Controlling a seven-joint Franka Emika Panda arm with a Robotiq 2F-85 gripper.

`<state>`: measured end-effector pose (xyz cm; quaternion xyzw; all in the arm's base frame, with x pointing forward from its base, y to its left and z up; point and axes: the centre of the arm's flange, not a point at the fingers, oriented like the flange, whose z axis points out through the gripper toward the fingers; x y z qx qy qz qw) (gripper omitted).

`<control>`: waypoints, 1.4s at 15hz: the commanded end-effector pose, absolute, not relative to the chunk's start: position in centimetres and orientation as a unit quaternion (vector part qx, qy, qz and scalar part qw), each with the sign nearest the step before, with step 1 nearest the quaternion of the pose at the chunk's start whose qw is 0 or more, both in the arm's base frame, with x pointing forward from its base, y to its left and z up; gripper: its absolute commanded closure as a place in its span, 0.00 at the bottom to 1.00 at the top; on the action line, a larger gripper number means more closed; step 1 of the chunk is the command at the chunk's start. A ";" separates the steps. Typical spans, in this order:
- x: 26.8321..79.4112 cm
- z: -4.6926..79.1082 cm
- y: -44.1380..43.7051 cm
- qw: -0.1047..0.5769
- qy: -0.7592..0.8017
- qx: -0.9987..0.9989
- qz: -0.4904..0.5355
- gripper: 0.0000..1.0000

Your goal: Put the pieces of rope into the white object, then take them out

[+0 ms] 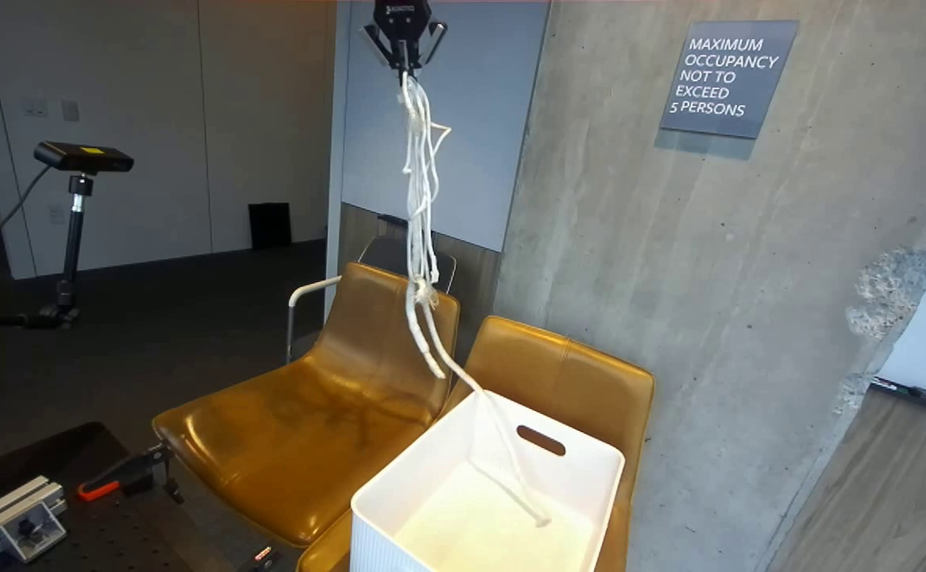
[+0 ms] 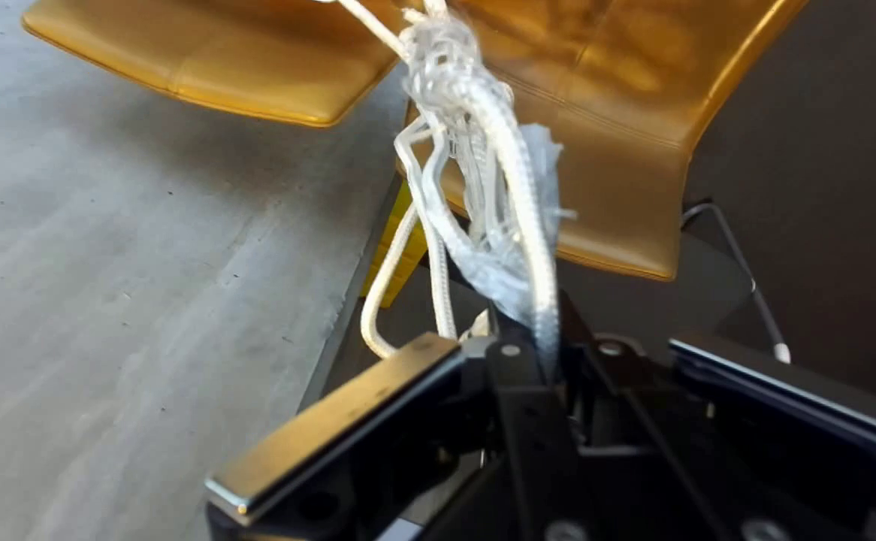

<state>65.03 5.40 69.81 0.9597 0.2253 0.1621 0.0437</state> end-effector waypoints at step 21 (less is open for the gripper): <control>64.0 54.5 19.8 0.018 0.192 0.980 0.057 0.97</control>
